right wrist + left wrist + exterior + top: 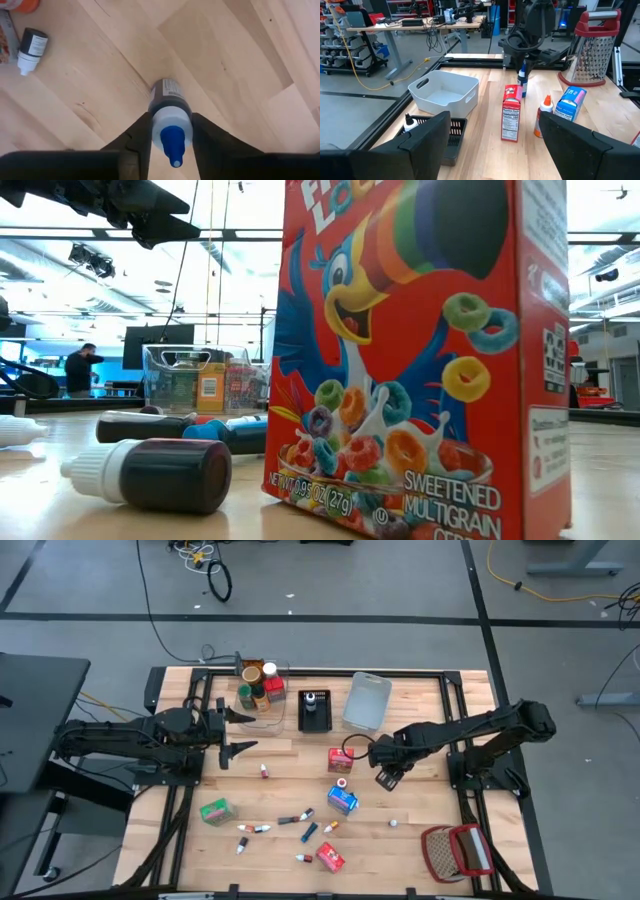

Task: Pick & Place Kitchen Items
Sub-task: Put the large blue food coloring bottle into the black bin

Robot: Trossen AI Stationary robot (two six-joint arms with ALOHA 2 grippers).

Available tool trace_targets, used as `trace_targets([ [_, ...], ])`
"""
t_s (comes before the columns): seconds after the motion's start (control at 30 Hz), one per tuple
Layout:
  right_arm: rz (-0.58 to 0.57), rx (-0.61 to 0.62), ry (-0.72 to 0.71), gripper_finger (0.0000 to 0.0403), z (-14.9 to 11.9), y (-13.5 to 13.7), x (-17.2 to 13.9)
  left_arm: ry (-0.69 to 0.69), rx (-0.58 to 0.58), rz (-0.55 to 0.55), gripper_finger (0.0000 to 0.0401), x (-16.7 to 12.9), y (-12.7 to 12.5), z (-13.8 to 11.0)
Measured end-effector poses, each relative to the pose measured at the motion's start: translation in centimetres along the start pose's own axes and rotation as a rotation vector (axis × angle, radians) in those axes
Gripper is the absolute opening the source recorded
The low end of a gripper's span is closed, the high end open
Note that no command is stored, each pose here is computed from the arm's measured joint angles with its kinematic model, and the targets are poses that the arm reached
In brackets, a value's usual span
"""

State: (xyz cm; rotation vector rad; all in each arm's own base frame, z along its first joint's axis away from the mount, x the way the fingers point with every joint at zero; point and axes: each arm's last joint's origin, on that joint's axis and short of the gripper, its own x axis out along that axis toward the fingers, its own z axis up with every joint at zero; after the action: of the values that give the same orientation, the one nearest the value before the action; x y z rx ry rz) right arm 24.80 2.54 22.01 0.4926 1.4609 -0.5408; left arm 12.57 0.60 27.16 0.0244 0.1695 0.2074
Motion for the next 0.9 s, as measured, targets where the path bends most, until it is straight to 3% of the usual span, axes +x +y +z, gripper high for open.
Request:
trace_targets([
  [0.3, -0.007, -0.030, -0.067, 0.0112, 0.4, 0.2, -0.1, 0.000, 0.000, 0.000, 0.0311, 0.0, 0.0, 0.0],
  [0.5, -0.025, -0.068, -0.188, 0.0117, 1.9, 0.4, -2.3, -0.001, 0.000, 0.000, 0.0311, 0.0, 0.0, 0.0],
  [0.8, -0.124, -0.131, -0.456, 0.0117, 6.0, -1.2, -7.0, -0.010, 0.044, 0.005, 0.0311, 0.0, 0.0, 0.1],
  [0.9, -0.110, -0.142, -0.561, 0.0118, 7.9, -2.1, -7.8, -0.010, 0.061, 0.007, 0.0311, 0.0, 0.0, 0.1],
])
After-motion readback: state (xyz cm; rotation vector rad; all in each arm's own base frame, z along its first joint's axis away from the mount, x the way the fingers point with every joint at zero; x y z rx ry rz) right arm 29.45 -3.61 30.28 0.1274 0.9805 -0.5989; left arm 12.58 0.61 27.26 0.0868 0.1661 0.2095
